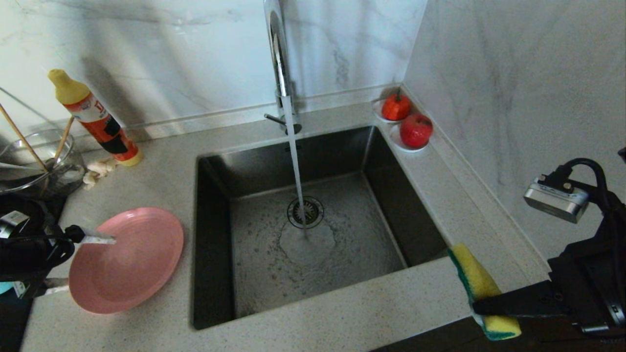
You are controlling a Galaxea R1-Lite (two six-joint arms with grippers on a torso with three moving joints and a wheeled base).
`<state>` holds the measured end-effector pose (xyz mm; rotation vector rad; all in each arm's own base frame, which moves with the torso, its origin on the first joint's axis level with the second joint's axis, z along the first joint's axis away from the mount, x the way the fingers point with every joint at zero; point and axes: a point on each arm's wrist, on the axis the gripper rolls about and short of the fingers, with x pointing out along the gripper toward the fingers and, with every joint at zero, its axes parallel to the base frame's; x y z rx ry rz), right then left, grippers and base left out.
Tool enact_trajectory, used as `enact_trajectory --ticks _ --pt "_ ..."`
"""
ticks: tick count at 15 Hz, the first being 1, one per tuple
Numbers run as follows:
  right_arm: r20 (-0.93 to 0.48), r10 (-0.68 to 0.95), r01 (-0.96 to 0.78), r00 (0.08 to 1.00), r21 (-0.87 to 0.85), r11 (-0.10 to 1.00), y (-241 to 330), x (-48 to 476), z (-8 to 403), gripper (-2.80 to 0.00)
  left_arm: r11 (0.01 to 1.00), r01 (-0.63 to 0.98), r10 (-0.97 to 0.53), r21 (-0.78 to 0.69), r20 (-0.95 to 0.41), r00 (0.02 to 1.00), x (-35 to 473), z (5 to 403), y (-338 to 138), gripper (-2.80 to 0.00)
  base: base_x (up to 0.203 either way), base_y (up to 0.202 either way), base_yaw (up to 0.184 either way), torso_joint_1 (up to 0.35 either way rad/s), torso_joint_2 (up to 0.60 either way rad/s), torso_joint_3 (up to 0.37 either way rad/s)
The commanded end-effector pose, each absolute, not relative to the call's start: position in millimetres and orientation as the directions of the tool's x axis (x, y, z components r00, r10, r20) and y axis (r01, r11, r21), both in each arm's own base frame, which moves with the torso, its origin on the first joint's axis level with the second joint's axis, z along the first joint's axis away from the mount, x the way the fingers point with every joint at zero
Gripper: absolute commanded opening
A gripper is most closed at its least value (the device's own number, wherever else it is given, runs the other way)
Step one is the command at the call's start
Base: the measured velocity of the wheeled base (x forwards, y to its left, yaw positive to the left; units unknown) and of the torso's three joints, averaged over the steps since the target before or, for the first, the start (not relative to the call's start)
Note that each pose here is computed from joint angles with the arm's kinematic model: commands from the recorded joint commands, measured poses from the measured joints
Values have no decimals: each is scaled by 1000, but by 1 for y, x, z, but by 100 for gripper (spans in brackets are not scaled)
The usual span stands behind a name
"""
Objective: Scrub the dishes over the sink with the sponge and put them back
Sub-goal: Wash the plate
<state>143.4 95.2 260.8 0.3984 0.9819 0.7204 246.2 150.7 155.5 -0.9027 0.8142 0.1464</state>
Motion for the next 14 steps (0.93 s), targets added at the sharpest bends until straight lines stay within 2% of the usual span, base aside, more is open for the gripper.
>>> enact_trajectory --ticks 1,2,14 --pt "-610 710 -366 352 609 704 95 143 261 -280 626 -442 -216 -642 -688 693 247 153 152 0 0 0 0 0 0 0" --pt "-613 709 -364 349 609 705 95 144 260 -280 624 -447 -218 -641 -693 688 249 150 153 -280 0 0 0 0 0 0" --pt "-610 711 -364 351 610 703 94 142 260 -280 660 -435 -215 -613 -709 672 258 145 155 -280 0 0 0 0 0 0"
